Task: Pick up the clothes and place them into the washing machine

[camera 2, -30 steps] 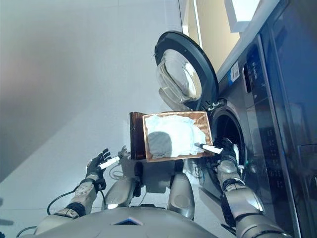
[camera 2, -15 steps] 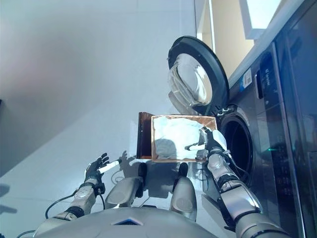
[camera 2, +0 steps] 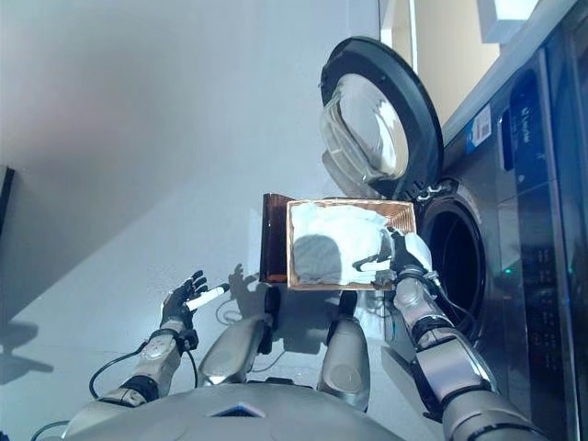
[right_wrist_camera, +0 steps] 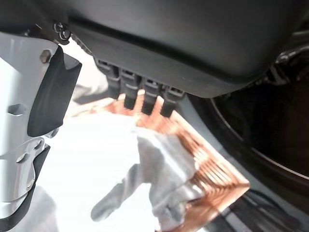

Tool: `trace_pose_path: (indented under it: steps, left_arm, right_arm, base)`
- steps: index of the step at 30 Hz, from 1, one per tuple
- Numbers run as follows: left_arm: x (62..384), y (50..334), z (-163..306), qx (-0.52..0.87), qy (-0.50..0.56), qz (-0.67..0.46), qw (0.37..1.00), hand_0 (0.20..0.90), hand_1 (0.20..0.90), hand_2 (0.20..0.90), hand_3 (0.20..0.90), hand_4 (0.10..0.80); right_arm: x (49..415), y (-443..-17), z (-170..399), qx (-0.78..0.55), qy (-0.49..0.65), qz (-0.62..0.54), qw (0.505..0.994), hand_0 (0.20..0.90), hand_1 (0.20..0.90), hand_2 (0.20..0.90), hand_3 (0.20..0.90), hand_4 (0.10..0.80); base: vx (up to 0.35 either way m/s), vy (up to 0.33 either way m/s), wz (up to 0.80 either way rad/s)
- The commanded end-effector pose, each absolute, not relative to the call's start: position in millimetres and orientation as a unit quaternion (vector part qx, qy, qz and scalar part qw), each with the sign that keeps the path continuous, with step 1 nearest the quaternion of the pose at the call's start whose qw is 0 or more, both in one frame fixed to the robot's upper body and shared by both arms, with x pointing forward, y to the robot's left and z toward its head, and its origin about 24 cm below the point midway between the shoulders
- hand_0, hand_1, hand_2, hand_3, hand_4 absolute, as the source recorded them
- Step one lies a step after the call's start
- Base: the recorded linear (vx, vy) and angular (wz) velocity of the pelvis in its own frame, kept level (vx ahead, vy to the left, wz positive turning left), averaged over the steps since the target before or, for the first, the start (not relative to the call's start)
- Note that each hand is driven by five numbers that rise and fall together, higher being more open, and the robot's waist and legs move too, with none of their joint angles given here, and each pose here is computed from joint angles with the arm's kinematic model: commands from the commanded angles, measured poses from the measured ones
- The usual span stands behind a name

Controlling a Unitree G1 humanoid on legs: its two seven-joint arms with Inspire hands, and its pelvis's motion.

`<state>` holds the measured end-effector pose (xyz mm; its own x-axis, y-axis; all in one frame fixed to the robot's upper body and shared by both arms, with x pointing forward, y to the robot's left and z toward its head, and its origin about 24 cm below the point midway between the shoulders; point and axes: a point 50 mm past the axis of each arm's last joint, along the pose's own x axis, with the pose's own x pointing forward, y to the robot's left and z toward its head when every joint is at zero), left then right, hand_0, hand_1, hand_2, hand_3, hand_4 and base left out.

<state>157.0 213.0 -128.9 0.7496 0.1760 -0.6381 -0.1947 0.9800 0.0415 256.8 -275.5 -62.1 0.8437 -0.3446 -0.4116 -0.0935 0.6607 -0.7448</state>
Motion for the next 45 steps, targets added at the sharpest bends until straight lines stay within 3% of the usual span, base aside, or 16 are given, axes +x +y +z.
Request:
trace_pose_path:
  steps: [1,20,30,45]
  left_arm:
    - [171,229,-112,-0.01,0.279,0.112,0.954,0.9,0.9,0.9,0.9,0.8]
    - [181,226,-96,-0.03,0.227,0.089,0.969,0.9,0.9,0.9,0.9,0.8]
    - [174,234,-93,-0.021,0.223,0.09,0.97,0.9,0.9,0.9,0.9,0.8]
    - [171,237,-76,-0.038,0.18,0.06,0.981,0.9,0.9,0.9,0.9,0.8]
  right_arm:
    - [284,-289,-28,-0.407,0.211,-0.105,0.883,0.9,0.9,0.9,0.9,0.8]
    - [307,-312,14,-0.354,0.156,-0.197,0.901,0.9,0.9,0.9,0.9,0.8]
    - [300,-314,5,-0.35,0.172,-0.201,0.899,0.9,0.9,0.9,0.9,0.8]
    - [320,-320,38,-0.322,0.125,-0.202,0.917,0.9,0.9,0.9,0.9,0.8]
  base:
    - [0.013,-0.011,0.06]
    - [-0.039,-0.009,0.05]
    - [0.014,-0.009,0.03]
    - [-0.05,0.026,-0.01]
